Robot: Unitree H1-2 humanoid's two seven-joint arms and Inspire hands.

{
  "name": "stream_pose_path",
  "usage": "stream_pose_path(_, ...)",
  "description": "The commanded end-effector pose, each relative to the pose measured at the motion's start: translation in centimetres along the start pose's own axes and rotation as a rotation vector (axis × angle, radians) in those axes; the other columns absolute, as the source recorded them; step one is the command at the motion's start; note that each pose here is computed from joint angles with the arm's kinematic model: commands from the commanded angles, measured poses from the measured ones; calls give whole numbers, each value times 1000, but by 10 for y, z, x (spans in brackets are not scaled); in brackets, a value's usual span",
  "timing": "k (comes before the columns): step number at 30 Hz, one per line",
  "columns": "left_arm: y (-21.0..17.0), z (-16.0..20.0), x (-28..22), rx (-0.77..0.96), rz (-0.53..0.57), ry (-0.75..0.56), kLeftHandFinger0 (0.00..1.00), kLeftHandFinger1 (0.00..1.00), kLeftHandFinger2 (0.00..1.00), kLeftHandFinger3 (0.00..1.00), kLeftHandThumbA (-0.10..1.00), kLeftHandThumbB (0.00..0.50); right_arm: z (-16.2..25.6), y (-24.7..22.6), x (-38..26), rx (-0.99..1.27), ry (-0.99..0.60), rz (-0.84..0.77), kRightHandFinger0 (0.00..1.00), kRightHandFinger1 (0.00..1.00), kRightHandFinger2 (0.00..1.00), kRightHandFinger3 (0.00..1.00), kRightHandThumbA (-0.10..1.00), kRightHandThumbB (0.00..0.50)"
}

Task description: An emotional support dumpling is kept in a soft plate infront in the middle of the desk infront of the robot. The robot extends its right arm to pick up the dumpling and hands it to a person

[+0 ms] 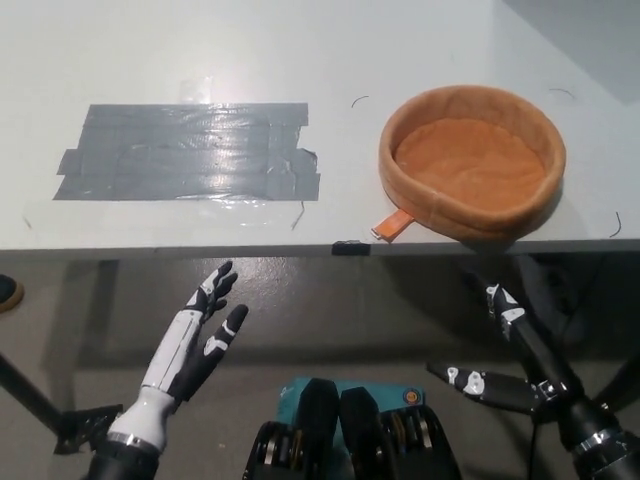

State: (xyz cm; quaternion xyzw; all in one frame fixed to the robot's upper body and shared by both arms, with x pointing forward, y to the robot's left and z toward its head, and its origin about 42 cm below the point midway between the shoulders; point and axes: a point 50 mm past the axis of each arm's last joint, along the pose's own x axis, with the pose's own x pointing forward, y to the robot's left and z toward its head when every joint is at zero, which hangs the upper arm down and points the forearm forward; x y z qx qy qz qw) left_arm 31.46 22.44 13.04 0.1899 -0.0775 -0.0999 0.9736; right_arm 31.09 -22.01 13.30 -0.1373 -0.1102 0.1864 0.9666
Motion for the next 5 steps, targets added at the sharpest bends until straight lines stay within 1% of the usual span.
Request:
stream_pose_path(1,1,9,1,5,11,-55,1000,1000,1000,1000,906,71,12,-1,2,-15,-65,14,1000,1000,1000,1000,858,391)
stream_pose_path(2,-1,8,-2,1,11,-52,1000,1000,1000,1000,902,64,11,0,-1,-16,-59,17,1000,1000,1000,1000,859,393)
stream_pose_path(5,-2,7,-1,-2,10,-49,1000,1000,1000,1000,900,63,10,-2,0,-23,-54,19,1000,1000,1000,1000,867,398)
